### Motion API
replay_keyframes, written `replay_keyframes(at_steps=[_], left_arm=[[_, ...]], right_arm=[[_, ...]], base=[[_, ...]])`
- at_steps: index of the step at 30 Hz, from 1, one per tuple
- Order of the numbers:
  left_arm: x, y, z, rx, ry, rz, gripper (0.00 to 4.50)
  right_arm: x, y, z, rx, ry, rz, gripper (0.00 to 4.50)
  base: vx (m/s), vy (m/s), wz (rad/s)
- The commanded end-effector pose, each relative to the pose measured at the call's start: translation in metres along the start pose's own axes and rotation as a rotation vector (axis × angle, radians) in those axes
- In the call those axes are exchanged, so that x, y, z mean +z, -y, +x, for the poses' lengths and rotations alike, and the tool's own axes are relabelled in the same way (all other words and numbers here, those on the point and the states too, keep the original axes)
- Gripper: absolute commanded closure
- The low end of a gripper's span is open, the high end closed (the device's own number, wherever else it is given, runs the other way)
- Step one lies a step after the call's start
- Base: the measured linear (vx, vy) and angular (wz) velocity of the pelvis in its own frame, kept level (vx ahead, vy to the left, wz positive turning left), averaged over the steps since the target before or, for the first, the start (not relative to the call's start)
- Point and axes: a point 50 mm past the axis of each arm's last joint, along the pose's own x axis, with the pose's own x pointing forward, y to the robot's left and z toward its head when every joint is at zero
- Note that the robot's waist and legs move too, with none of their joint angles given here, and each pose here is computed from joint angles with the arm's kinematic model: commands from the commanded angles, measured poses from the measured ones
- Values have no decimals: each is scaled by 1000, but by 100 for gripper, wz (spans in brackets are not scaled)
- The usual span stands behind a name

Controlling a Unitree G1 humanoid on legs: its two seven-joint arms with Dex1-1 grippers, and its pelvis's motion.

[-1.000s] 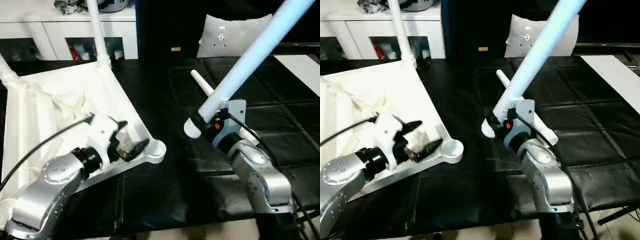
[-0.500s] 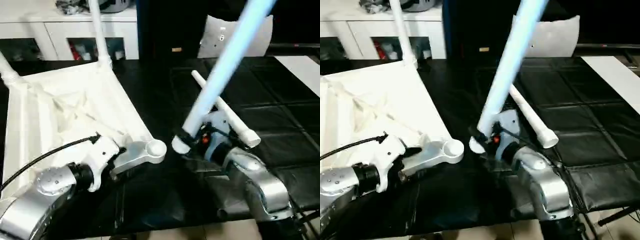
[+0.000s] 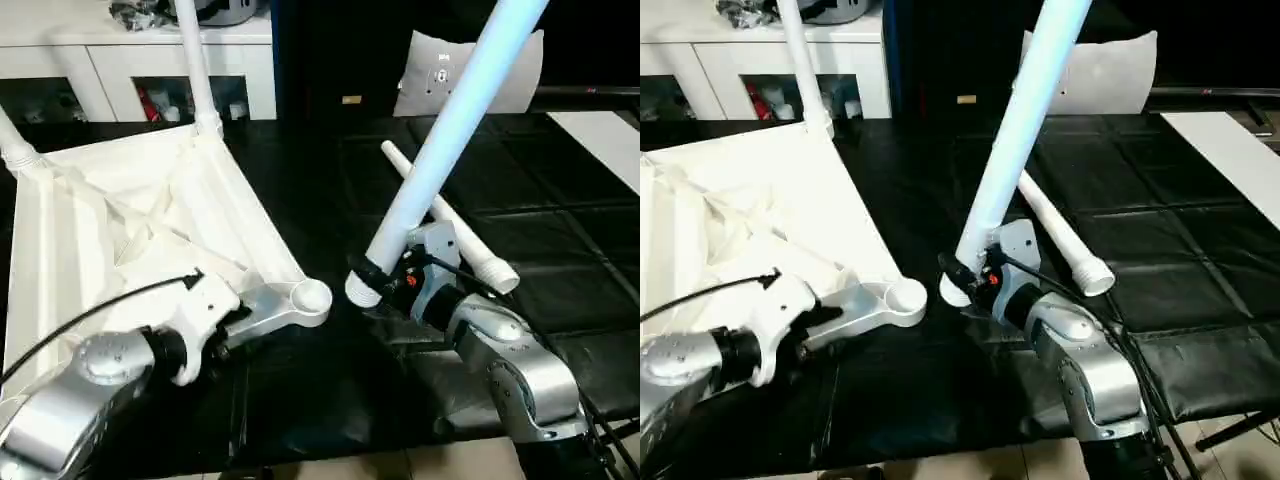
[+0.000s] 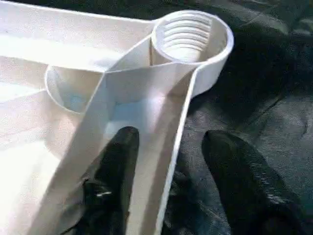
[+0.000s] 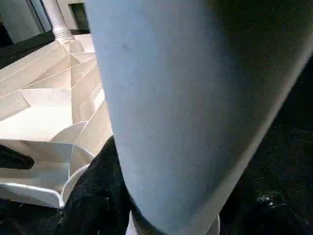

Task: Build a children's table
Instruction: Insert table leg to table base

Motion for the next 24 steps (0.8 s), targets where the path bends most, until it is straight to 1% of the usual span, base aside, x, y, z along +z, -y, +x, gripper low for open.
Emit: replay_keyframes(at_steps=[1,5,6,7,11,13,15,17,18,19,22,23,24], left_arm=[[1,-1,-1,-11,-23,4,243],[1,-2,0,-7,-38,-6,259],[1,-2,0,-9,-43,-2,270],[1,-2,0,-10,-45,0,292],[-1,-1,0,-29,-71,12,304],[-1,-1,-1,-29,-76,11,335],[-1,-1,-1,-33,-84,15,341],[-1,-1,-1,-33,-88,16,360],[-1,-1,-1,-34,-89,16,360],[-2,-1,0,-34,-93,19,378],[-1,-3,0,-34,-95,20,384],[-1,-3,0,-34,-95,20,416],[-2,-3,0,-39,-100,20,416]], right_arm=[[10,-1,-2,4,48,-29,259],[10,-1,-2,4,48,-35,259],[10,-1,-2,5,48,-36,259],[10,-2,-2,5,48,-36,259],[10,-2,-2,9,47,-40,259],[10,-2,-1,9,47,-42,259],[11,-1,-1,10,47,-45,259],[10,-1,-1,10,42,-49,259],[10,-1,-1,11,41,-50,259],[10,0,-1,13,39,-53,259],[11,-1,0,18,37,-55,259],[11,-1,1,19,36,-56,259],[11,-1,1,18,36,-57,259]], base=[[0,0,0],[0,0,0],[0,0,0],[0,0,0],[0,0,0],[0,0,0],[0,0,0],[0,0,0],[0,0,0],[0,0,0],[0,0,0],[0,0,0],[0,0,0]])
